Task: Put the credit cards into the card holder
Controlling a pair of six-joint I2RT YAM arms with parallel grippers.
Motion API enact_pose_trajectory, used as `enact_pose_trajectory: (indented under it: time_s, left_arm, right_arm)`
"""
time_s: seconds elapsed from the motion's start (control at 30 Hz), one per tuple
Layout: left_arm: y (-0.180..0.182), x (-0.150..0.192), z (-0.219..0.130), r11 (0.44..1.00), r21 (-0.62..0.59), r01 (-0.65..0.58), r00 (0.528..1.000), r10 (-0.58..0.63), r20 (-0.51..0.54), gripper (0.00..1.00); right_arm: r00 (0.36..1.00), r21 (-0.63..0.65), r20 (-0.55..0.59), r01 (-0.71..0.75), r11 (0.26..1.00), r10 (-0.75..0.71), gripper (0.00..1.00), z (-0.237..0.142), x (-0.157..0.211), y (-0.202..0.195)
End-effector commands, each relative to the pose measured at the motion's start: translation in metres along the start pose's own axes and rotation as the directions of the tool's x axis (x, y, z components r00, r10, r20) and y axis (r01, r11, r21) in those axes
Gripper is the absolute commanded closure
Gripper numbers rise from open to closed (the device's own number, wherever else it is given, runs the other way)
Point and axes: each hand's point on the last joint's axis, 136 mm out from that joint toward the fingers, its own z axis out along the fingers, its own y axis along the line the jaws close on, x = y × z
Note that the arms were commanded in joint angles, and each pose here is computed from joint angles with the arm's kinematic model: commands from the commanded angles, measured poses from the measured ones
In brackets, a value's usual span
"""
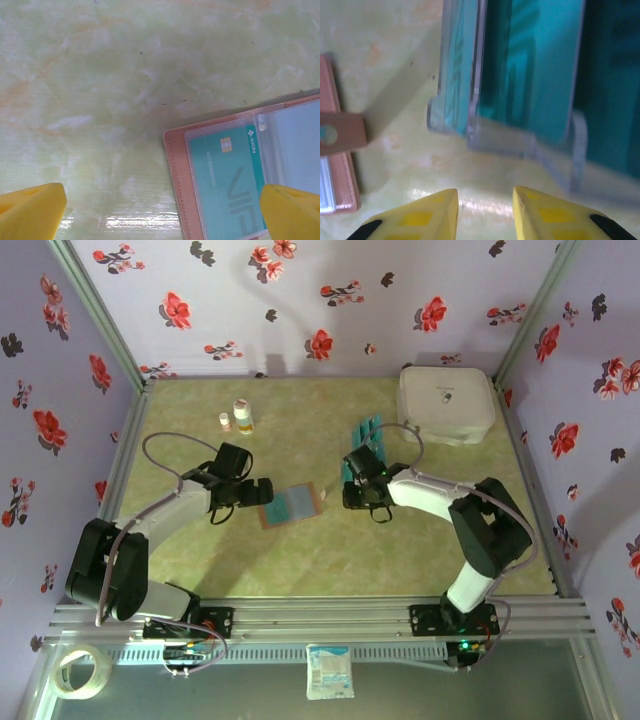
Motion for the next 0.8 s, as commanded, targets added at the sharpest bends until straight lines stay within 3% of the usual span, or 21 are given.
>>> enact_pose_trajectory:
  time_s: [0.0, 0.27, 0.43, 0.77]
  left_arm:
    - [0.0, 0.001, -0.004, 1.0, -0.009, 0.001, 1.0, -0.001, -0.006, 0.0]
    - [0.001, 0.003, -0.003, 1.0, -0.012, 0.005, 1.0, -0.005, -0.007, 0.0]
    - [0.001, 0.003, -0.003, 1.0, -0.013, 0.005, 1.0, -0.005, -0.005, 0.0]
    - [0.0, 0.004, 0.0, 1.0, -0.009, 0.008, 1.0, -0.008, -0.005, 0.0]
  right_arm:
    - [0.999, 0.019, 0.038, 0.02, 1.0, -0.021, 0.68, 0.002, -0.026, -0.003]
    - [0.999, 0.027, 0.048, 0.008, 1.0, -0.009, 0.68, 0.01, -0.053, -0.011]
    - [0.998, -0.085, 0.053, -0.023, 0.996, 0.028, 0.69, -0.007, -0.048, 0.007]
    - [0.995, -0.243, 0.077, -0.042, 0.969, 0.062, 0.55, -0.029, -0.031, 0.059]
